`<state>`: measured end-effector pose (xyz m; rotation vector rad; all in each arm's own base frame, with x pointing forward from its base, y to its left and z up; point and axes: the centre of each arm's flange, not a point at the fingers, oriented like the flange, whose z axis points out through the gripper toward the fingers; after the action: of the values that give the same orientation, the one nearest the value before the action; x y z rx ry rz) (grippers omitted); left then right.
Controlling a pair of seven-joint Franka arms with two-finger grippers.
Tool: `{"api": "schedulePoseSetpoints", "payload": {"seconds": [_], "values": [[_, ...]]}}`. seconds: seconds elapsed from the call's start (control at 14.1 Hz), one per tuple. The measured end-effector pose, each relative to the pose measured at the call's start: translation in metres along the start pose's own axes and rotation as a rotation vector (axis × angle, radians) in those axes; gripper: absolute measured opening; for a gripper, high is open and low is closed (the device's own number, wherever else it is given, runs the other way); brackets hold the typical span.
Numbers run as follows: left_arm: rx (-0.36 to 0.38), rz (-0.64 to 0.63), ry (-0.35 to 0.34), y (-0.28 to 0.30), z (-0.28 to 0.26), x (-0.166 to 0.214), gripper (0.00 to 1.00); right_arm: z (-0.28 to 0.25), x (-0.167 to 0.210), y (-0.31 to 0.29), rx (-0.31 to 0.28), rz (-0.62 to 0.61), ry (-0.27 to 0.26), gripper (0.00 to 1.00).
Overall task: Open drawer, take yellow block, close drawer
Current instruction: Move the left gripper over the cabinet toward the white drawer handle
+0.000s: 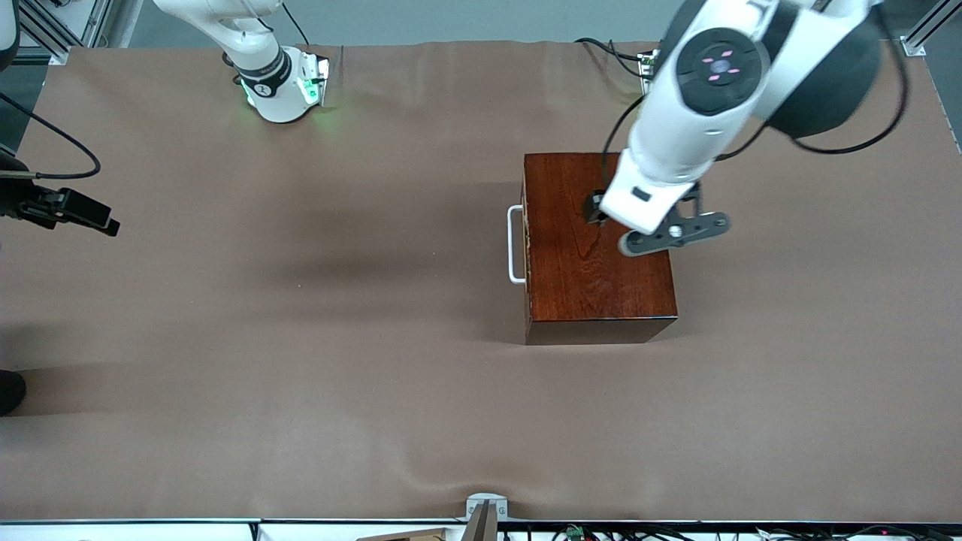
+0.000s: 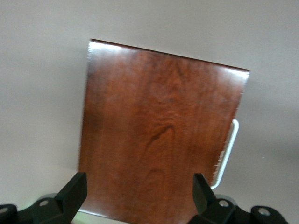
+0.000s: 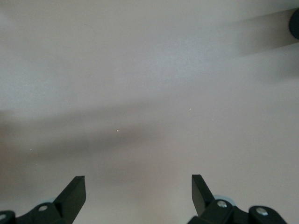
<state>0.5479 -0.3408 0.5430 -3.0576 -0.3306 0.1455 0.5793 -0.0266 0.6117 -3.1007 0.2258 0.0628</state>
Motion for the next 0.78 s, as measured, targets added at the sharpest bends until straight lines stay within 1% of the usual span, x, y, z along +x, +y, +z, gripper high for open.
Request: {"api": "schedulePoseSetpoints", "payload": {"seconds": [0.28, 0.57, 0.78], "values": [[-0.019, -0.055, 0.024, 0.055, 0.026, -0.021, 1.0, 0.0, 0.0, 0.0, 0.0, 0.0, 0.0, 1.0], [-0.049, -0.073, 0.049, 0.086, 0.032, -0.033, 1.0, 0.0, 0.0, 0.0, 0.0, 0.0, 0.0, 1.0], [-0.07, -0.093, 0.068, 0.114, 0.046, -0.047, 1.0, 0.0, 0.0, 0.0, 0.0, 0.0, 0.0, 1.0]]}}
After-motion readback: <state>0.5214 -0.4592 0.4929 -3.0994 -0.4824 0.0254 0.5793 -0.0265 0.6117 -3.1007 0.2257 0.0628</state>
